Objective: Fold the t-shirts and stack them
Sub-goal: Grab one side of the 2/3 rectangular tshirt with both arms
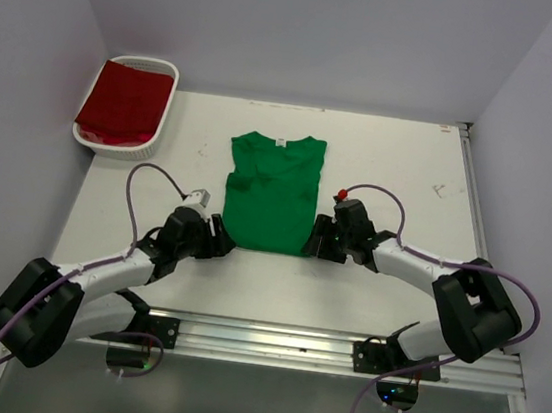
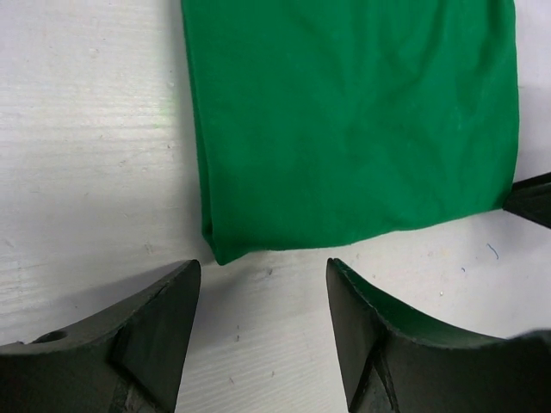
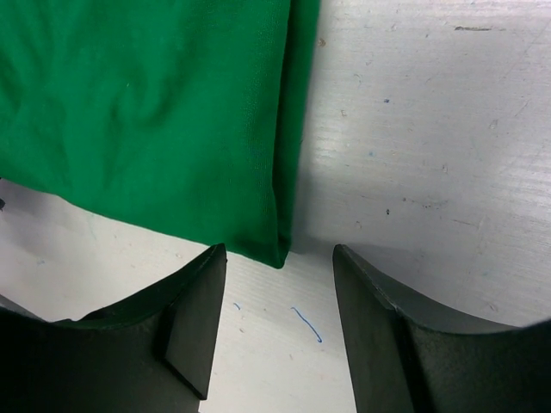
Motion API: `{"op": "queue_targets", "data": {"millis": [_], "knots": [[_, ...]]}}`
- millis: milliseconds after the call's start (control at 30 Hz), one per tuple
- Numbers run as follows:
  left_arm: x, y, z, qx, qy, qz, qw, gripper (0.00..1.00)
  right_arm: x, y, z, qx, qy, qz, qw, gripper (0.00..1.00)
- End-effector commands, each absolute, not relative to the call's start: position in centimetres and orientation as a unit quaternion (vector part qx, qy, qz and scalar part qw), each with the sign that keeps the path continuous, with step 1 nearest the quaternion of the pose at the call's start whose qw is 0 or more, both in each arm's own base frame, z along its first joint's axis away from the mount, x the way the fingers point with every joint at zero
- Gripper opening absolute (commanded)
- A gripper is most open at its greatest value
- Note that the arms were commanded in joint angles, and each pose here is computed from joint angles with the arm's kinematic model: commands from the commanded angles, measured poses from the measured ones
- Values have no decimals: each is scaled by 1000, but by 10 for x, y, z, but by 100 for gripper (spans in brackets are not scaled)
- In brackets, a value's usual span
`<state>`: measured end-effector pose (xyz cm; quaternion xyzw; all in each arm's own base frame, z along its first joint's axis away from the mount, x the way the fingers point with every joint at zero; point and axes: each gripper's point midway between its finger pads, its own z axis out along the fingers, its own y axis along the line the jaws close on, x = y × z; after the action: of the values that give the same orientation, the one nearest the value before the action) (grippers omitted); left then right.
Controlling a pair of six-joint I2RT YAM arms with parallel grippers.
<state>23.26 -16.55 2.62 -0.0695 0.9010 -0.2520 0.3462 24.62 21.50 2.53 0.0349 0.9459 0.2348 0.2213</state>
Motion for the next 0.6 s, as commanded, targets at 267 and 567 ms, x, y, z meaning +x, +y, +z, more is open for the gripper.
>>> {"op": "queue_targets", "data": {"millis": [267,567], "knots": [[231,-133,-8,-120,932,-147,308,62,244,220,11,36,948,240,205,50],[243,-144,-13,-103,934,-155,305,40,244,221,12,36,947,242,208,38]]}}
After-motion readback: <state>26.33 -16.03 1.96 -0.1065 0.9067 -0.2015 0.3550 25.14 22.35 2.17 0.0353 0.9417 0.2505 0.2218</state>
